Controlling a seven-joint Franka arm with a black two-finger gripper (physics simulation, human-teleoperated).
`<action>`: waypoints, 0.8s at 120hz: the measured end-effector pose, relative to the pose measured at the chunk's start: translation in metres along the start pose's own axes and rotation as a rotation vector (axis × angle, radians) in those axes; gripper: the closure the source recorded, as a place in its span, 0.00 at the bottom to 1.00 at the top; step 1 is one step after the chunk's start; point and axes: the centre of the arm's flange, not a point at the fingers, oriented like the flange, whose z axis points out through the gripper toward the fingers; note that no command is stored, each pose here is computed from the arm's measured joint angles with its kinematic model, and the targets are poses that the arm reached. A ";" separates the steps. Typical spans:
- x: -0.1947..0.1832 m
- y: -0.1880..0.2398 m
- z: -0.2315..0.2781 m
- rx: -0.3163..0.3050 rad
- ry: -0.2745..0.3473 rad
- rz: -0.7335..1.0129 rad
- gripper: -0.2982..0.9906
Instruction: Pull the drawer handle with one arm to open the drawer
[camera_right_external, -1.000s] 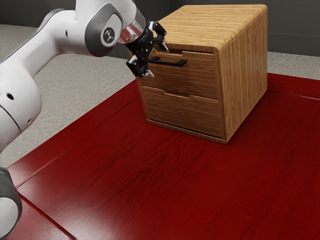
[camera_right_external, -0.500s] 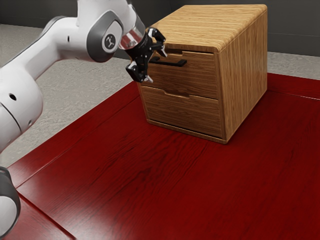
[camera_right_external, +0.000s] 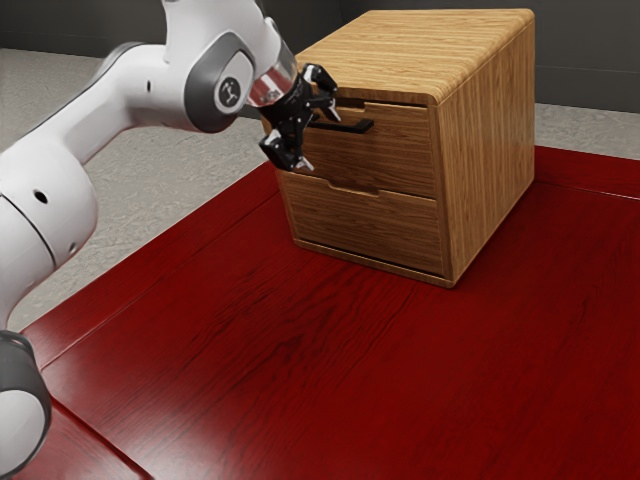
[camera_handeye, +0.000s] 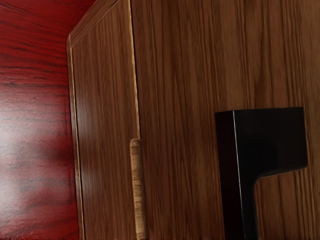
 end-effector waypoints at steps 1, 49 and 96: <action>0.000 0.000 0.000 0.000 -0.001 0.000 0.31; -0.001 0.000 -0.008 -0.013 -0.017 -0.010 0.76; -0.006 -0.021 -0.028 0.024 -0.016 -0.003 0.83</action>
